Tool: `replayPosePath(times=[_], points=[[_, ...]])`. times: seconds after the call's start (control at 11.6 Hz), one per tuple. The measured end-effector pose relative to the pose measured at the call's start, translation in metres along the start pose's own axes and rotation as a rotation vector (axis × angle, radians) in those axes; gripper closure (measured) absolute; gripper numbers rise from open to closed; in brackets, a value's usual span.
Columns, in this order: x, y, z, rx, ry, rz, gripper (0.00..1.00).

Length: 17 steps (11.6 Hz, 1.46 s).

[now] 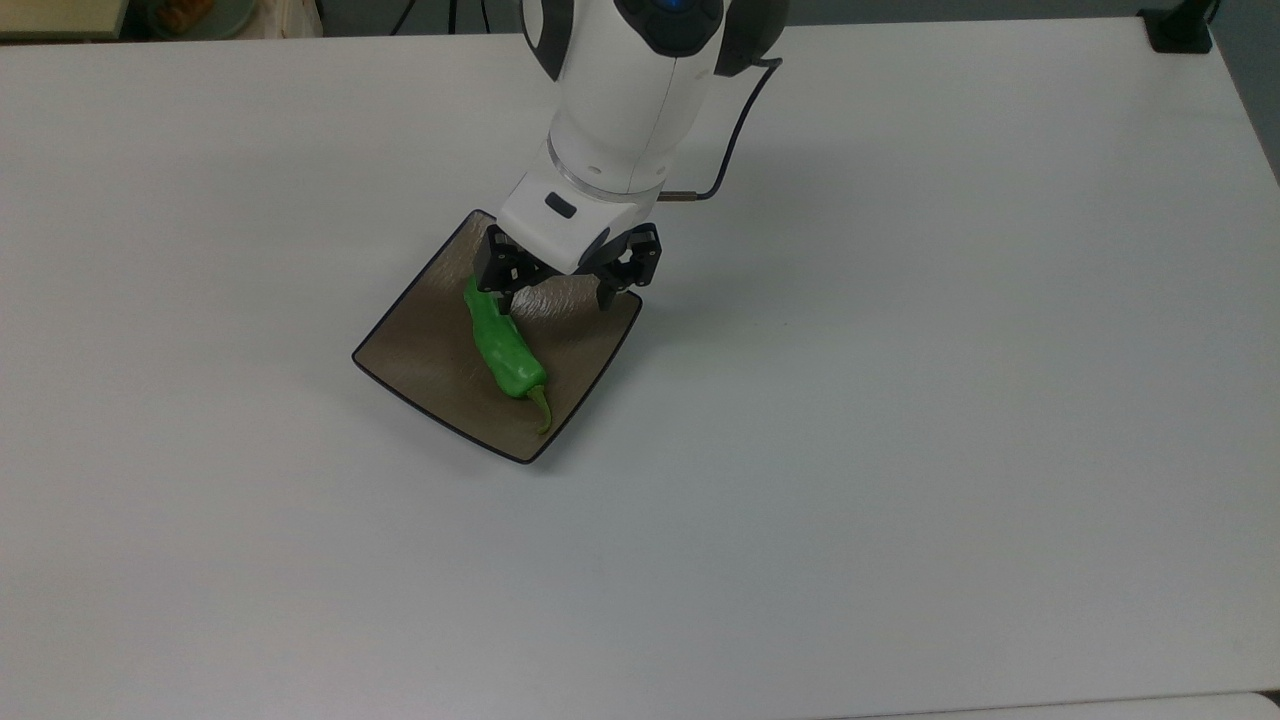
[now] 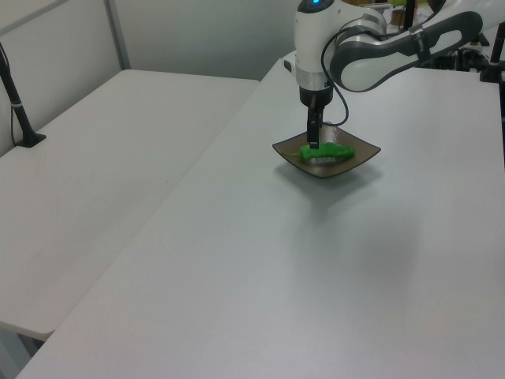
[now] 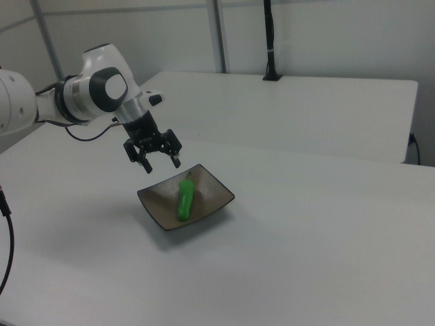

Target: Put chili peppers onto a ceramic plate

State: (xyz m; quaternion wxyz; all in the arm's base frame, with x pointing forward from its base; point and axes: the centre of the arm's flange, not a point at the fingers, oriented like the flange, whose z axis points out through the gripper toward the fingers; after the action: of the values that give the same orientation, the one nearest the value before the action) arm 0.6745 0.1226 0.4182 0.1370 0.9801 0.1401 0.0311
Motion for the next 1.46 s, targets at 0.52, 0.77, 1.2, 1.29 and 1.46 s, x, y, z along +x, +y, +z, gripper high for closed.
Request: replayPosePath(times=[0.52, 0.77, 1.2, 1.29, 1.46], points=[[-0.007, 0.000, -0.005, 0.033, -0.045, 0.057, 0.00], [-0.033, 0.029, -0.053, 0.156, -0.031, 0.152, 0.00], [-0.093, 0.081, -0.105, 0.264, 0.027, 0.267, 0.00], [-0.099, 0.082, -0.106, 0.266, 0.025, 0.268, 0.00], [-0.111, 0.088, -0.104, 0.299, 0.025, 0.237, 0.00]])
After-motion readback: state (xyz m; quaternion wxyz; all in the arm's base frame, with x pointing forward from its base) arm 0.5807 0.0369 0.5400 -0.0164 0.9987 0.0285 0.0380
